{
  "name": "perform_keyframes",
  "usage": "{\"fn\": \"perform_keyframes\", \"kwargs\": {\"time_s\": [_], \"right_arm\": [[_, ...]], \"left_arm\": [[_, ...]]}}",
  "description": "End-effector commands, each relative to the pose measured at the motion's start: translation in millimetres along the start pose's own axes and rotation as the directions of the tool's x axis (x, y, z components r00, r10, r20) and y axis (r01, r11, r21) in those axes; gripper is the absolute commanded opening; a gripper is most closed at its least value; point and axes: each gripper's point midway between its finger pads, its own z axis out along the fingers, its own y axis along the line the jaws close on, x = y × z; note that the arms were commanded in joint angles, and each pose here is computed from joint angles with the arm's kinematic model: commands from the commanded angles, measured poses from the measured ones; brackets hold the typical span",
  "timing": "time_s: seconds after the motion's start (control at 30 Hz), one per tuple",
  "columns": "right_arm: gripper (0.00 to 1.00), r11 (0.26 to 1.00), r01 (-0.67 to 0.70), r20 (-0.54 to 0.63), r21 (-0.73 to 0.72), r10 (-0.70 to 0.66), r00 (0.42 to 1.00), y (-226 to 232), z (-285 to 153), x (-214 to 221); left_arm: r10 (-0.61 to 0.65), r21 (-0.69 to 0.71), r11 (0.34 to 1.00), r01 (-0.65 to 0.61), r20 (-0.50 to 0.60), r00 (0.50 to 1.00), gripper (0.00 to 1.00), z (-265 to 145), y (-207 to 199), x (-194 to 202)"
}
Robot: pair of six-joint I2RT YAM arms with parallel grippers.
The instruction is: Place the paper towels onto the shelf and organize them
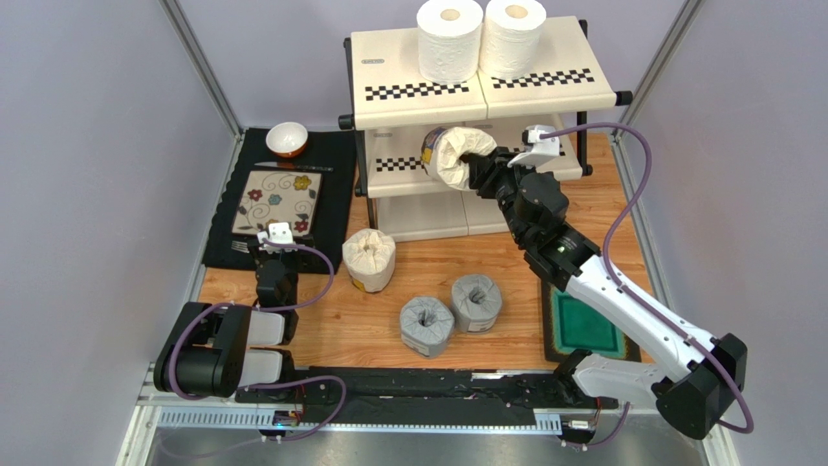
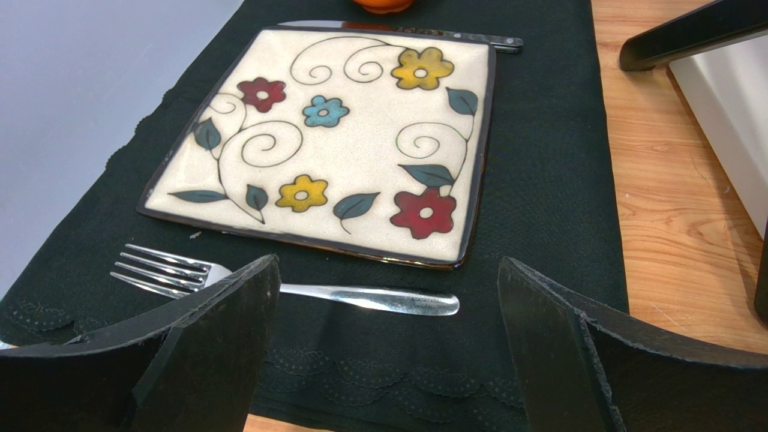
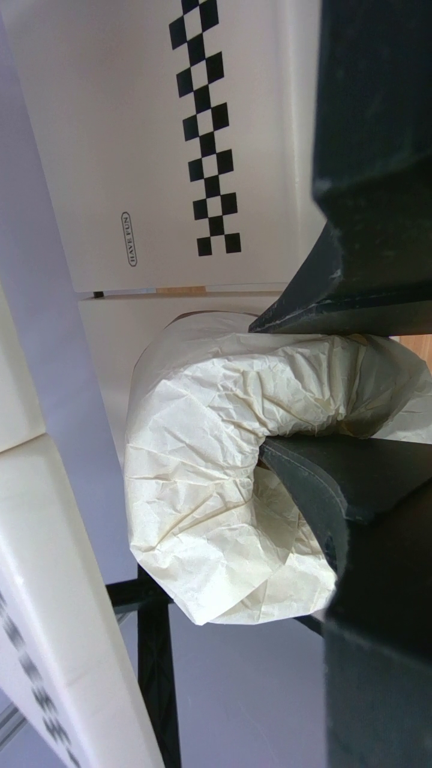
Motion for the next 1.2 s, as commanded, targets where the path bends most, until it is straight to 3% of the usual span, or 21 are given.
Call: {"fn": "perform_keyframes", "kwargs": {"time_s": [0.0, 0.5, 0.6, 0.73, 1.17], "right_arm": [[0.32, 0.996, -0.063, 0.161, -0.058, 0.072, 0.984, 18.7, 10.7, -53.2], [0.34, 0.999, -0.032, 0.126, -0.035, 0.036, 0.991, 15.5, 42.4, -36.4], [0.37, 0.999, -0.032, 0.112, -0.033, 0.035, 0.993, 15.8, 47.4, -31.8], [0.50, 0.999, -0.028, 0.093, -0.039, 0.032, 0.995, 17.0, 49.3, -24.6], [0.52, 0.996, -0.033, 0.108, 0.087, 0.024, 0.994, -8.9, 44.8, -24.2]], "left_arm": [[0.056, 0.018, 0.998, -0.054, -0.195, 0.979, 0.99, -62.4, 13.0, 77.4], [0.056, 0.018, 0.998, -0.053, -0.193, 0.980, 0.99, -62.2, 13.0, 77.0], [0.057, 0.018, 0.998, -0.054, -0.198, 0.979, 0.99, -62.9, 13.2, 78.3], [0.056, 0.018, 0.998, -0.054, -0.196, 0.979, 0.99, -62.8, 13.1, 77.9], [0.056, 0.018, 0.998, -0.054, -0.196, 0.979, 0.99, -62.8, 13.1, 77.9]]}}
